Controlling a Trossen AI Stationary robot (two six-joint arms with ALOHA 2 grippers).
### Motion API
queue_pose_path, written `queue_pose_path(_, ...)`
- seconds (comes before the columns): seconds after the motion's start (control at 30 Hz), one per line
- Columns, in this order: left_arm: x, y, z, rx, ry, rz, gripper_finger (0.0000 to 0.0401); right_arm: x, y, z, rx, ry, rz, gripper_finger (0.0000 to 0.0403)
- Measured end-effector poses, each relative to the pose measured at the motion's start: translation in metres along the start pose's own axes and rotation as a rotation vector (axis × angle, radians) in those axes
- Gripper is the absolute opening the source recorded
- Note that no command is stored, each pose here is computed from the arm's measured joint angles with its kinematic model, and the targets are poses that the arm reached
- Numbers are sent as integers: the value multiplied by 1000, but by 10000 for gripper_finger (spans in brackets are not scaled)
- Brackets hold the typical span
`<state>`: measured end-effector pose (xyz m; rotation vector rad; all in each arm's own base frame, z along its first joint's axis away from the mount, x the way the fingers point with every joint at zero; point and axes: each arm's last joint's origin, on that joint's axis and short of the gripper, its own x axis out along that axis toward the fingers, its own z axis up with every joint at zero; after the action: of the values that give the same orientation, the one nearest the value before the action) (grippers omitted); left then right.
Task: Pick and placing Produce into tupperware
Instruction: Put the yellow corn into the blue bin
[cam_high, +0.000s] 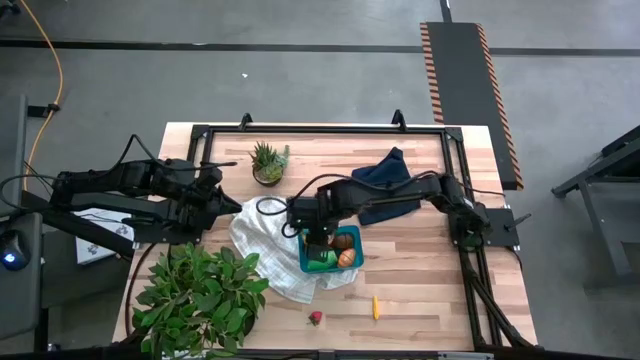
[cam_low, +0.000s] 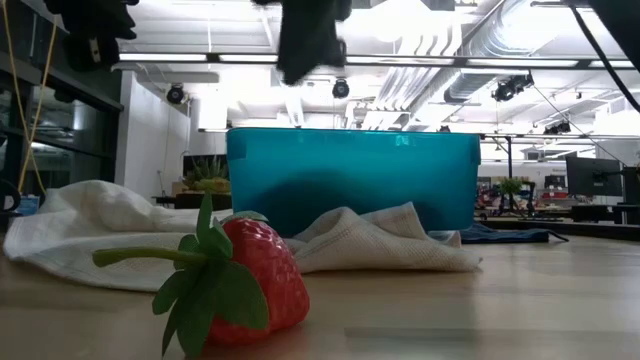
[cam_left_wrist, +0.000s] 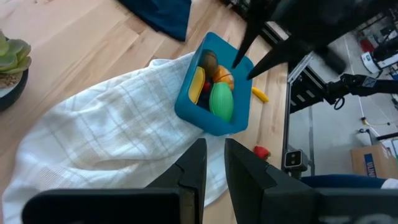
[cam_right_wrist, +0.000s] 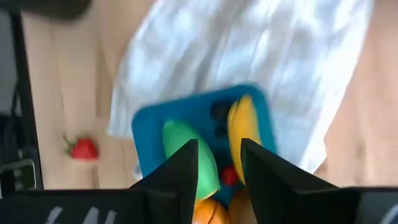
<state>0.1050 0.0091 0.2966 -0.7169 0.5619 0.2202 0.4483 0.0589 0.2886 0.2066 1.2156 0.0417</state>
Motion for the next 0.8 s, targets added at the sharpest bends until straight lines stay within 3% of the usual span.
queue_pose_path(0.1, 0, 0, 0, 0, 3, 3, 46, -27, 2, 2, -11, -116, -42, 113)
queue_pose_path(0.23, 0, 1, -2, -2, 19, 15, 46, -68, 0, -1, -7, -255, -180, 113)
queue_pose_path(0.47, -1, 7, -9, -10, 90, 75, 46, -144, 0, -24, 133, -474, -379, 114)
queue_pose_path(0.63, -1, 9, -11, -13, 114, 98, 46, -178, 20, -57, 270, -565, -503, 114)
queue_pose_path(0.8, -1, 9, -12, -14, 118, 100, 46, -189, 58, -97, 414, -635, -555, 114)
